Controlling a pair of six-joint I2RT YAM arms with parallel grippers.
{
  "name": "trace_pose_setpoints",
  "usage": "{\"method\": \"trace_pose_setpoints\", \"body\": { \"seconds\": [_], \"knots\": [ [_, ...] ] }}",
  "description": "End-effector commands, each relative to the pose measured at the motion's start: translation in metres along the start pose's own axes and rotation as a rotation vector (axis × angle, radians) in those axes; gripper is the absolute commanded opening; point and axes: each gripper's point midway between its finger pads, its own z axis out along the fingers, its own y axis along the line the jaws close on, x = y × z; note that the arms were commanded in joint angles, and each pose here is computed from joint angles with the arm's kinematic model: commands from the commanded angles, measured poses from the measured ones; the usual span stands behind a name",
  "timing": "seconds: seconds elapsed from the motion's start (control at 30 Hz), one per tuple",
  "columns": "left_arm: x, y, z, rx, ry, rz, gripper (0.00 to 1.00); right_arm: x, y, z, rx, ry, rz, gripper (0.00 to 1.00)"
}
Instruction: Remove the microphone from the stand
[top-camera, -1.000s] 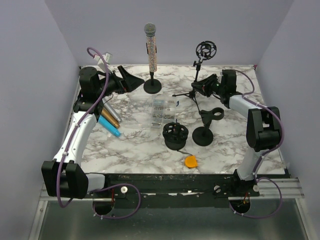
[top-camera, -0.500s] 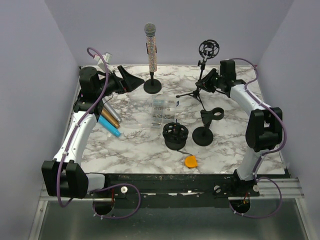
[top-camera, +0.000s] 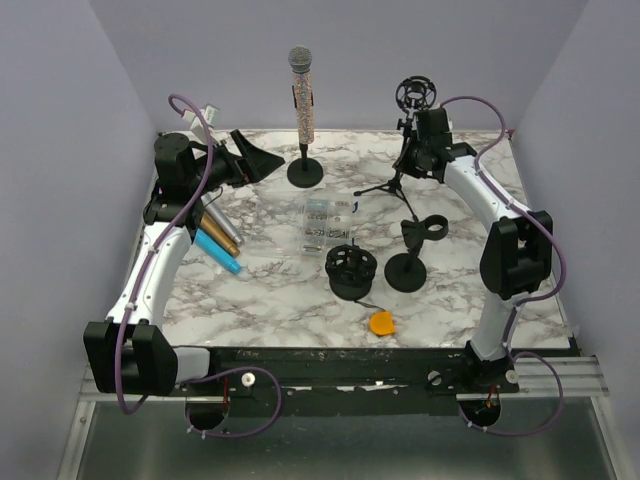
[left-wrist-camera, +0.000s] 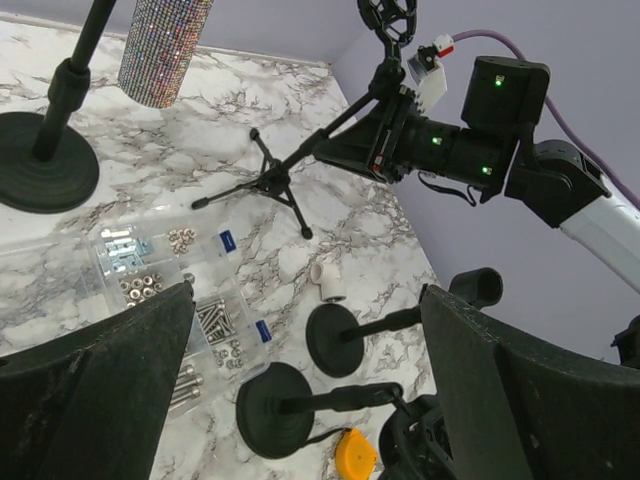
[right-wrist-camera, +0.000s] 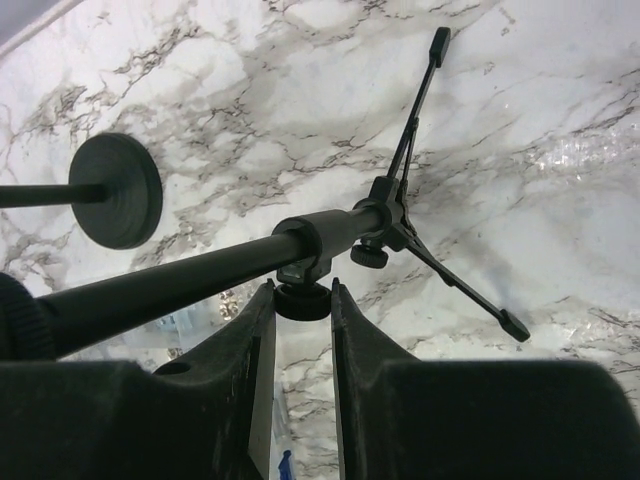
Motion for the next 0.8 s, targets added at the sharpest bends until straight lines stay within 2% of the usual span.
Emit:
{"method": "trace_pose_setpoints", "body": {
  "seconds": [0.0, 0.1, 0.2, 0.33, 0.77],
  "knots": [
    [0.001, -0.001, 0.000, 0.023, 0.006, -0.002, 0.93, 0.015, -0.025, 0.006, 0.153, 0.039, -0.103, 0.18],
    [0.001, 0.000, -0.001, 0.021, 0.007, -0.005, 0.93, 0.012, -0.012, 0.001, 0.093, 0.032, -0.095, 0.23],
    [0.001, 0.001, -0.001, 0.021, 0.007, -0.004, 0.93, 0.008, 0.003, -0.008, 0.005, 0.021, -0.072, 0.38],
    [0.001, 0.001, -0.001, 0.022, 0.007, -0.004, 0.93, 0.006, 0.018, -0.020, -0.118, 0.037, -0.012, 0.49],
    [0.003, 0.001, 0.000, 0.025, 0.012, -0.008, 0.93, 0.007, 0.011, -0.035, -0.464, 0.069, 0.303, 0.51]
  ]
}}
